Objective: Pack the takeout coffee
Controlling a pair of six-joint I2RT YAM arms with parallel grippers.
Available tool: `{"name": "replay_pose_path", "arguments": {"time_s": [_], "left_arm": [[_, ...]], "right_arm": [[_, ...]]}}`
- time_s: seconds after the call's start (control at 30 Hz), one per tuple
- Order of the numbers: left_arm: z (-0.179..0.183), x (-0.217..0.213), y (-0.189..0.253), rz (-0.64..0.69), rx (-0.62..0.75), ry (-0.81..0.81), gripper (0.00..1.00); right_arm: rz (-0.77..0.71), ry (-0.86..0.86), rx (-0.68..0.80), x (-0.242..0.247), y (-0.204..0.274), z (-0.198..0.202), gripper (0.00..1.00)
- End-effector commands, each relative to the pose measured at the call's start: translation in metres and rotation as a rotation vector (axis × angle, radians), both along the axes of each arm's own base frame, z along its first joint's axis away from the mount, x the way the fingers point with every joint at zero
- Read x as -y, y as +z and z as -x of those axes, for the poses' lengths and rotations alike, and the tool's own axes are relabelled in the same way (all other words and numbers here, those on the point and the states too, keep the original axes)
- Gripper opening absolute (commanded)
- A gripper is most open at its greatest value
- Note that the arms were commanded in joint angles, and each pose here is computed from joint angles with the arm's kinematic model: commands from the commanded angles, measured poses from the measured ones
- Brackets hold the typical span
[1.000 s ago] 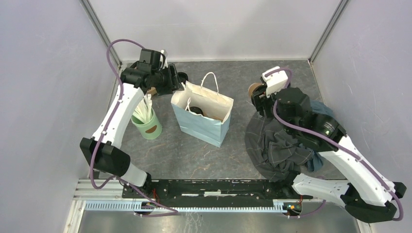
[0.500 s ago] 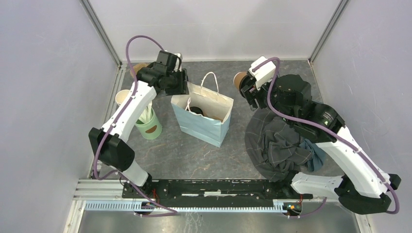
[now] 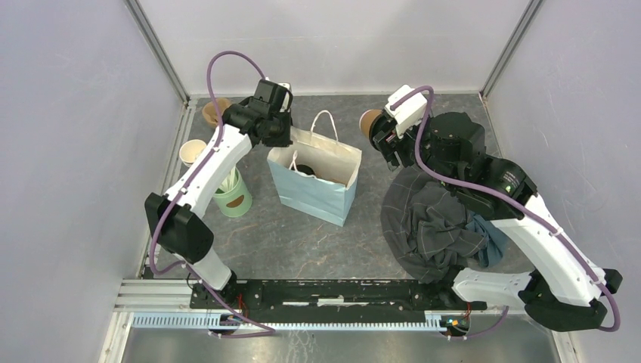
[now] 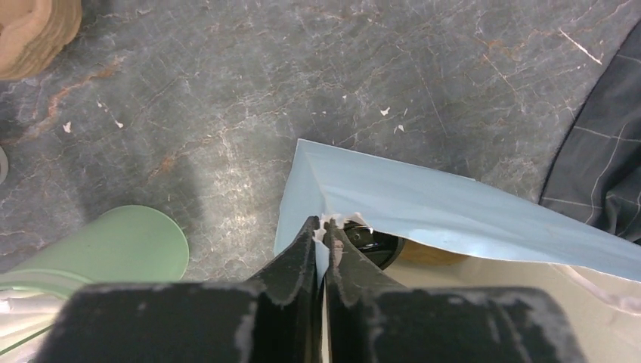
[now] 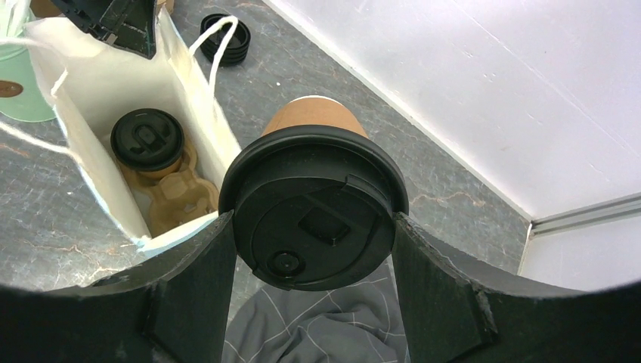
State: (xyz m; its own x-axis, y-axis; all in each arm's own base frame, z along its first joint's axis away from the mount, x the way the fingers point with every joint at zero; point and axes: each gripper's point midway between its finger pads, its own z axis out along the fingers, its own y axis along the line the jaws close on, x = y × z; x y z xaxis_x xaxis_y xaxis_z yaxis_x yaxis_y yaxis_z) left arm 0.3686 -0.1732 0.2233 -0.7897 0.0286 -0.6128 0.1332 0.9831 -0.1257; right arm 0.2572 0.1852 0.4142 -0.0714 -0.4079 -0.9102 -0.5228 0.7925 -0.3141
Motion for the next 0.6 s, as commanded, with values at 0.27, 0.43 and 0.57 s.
{"name": "replay_pose_path", "arguments": {"time_s": [0.27, 0.43, 0.57], "left_arm": [[-0.018, -0.012, 0.056, 0.013, 0.333, 0.014, 0.02], [-0.02, -0.013, 0.063, 0.068, 0.434, 0.044, 0.02], [-0.019, -0.014, 0.064, 0.119, 0.521, 0.06, 0.02]], "right_arm": [[-0.034, 0.197, 0.074, -0.026, 0.039, 0.014, 0.0], [-0.057, 0.333, 0.12, -0.041, 0.048, 0.028, 0.0], [-0.028, 0.466, 0.115, -0.059, 0.037, 0.039, 0.0]]}}
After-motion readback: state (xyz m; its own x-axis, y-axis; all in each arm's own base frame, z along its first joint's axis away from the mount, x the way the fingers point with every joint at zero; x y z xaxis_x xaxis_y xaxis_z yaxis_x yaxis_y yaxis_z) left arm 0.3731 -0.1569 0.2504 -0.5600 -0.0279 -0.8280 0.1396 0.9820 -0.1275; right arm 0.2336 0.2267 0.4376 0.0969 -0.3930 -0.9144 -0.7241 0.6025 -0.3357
